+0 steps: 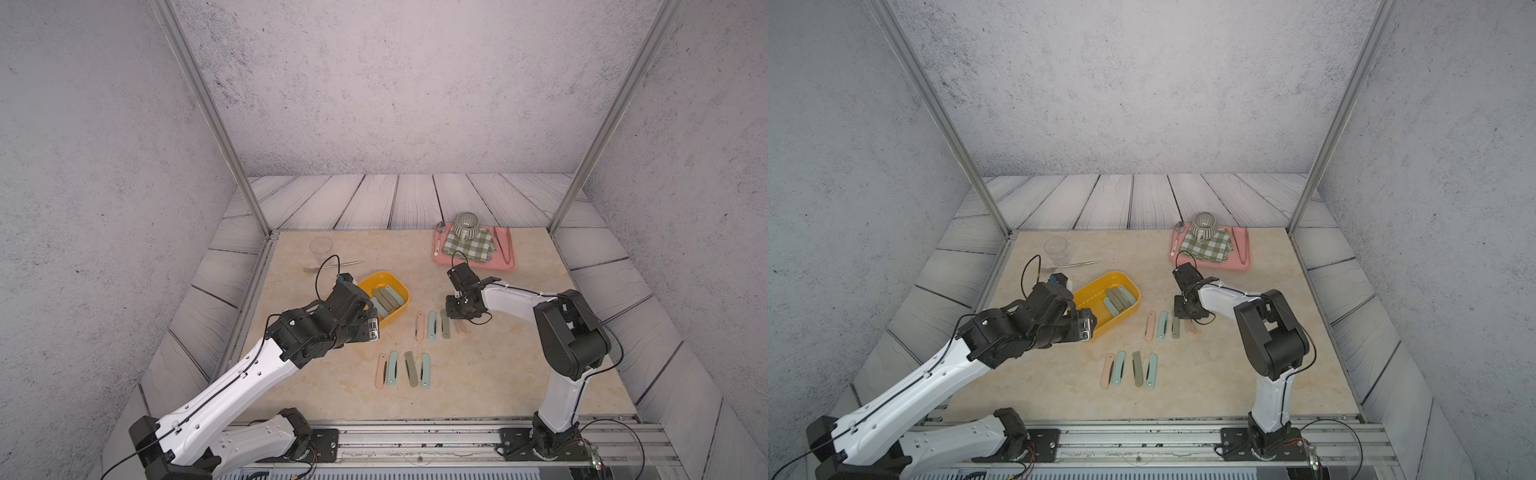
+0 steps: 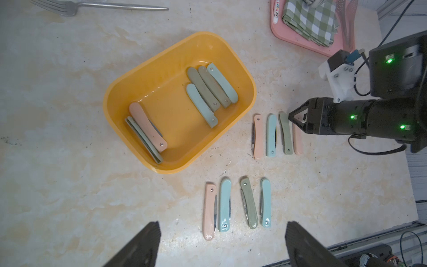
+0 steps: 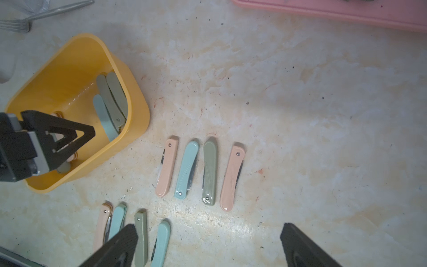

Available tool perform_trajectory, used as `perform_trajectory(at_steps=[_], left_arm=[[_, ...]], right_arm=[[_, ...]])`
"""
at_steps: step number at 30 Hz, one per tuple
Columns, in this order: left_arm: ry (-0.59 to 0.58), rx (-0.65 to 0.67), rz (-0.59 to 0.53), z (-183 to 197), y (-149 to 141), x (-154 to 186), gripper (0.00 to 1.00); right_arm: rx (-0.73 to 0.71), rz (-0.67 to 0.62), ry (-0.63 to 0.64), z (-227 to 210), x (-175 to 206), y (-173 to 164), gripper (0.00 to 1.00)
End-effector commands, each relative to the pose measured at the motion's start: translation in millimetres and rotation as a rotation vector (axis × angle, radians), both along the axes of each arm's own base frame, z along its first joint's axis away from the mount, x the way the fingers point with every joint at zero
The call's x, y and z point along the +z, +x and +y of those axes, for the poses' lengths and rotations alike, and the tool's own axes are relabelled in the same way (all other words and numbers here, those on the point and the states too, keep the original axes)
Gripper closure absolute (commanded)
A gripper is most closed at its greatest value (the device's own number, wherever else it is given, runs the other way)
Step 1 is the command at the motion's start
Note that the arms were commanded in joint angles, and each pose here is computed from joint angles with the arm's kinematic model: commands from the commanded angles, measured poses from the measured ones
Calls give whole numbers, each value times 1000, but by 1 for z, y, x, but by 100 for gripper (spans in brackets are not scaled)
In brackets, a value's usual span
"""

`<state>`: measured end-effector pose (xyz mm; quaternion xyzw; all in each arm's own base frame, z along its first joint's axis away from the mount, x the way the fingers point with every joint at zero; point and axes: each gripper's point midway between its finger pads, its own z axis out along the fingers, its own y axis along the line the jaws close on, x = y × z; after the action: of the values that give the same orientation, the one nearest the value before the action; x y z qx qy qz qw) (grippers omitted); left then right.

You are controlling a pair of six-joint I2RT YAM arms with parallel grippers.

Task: Take the fruit knife out of the storage box
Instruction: Place the fruit knife at the center of the board.

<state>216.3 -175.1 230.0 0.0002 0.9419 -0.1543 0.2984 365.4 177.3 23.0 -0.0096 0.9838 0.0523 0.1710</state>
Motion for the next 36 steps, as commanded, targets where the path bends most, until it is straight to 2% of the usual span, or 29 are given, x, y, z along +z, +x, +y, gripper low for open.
perform_trajectory(at_steps=[1, 7, 13, 18, 24, 30, 33, 36], left_arm=[[1, 5, 5, 1, 1, -3, 17], [-3, 6, 7, 0, 1, -4, 17], [-4, 7, 5, 0, 1, -4, 17], [-1, 9, 10, -2, 3, -6, 16], [-3, 3, 44, -7, 5, -18, 10], [-31, 38, 89, -9, 18, -30, 5], [-16, 93, 101, -3, 30, -37, 5], [-19, 134, 97, -2, 46, -44, 11]], right_arm=[[-21, 29, -23, -7, -14, -4, 75], [-22, 30, -26, -7, -14, -4, 66], [-20, 27, -26, -7, -12, -3, 65], [-9, 3, -14, -4, 3, 2, 59], [17, -47, 10, 1, 40, 10, 36], [50, -77, 40, 5, 76, 7, 18], [62, -78, 67, 7, 91, 1, 2], [73, -73, 101, 11, 104, -7, 1]])
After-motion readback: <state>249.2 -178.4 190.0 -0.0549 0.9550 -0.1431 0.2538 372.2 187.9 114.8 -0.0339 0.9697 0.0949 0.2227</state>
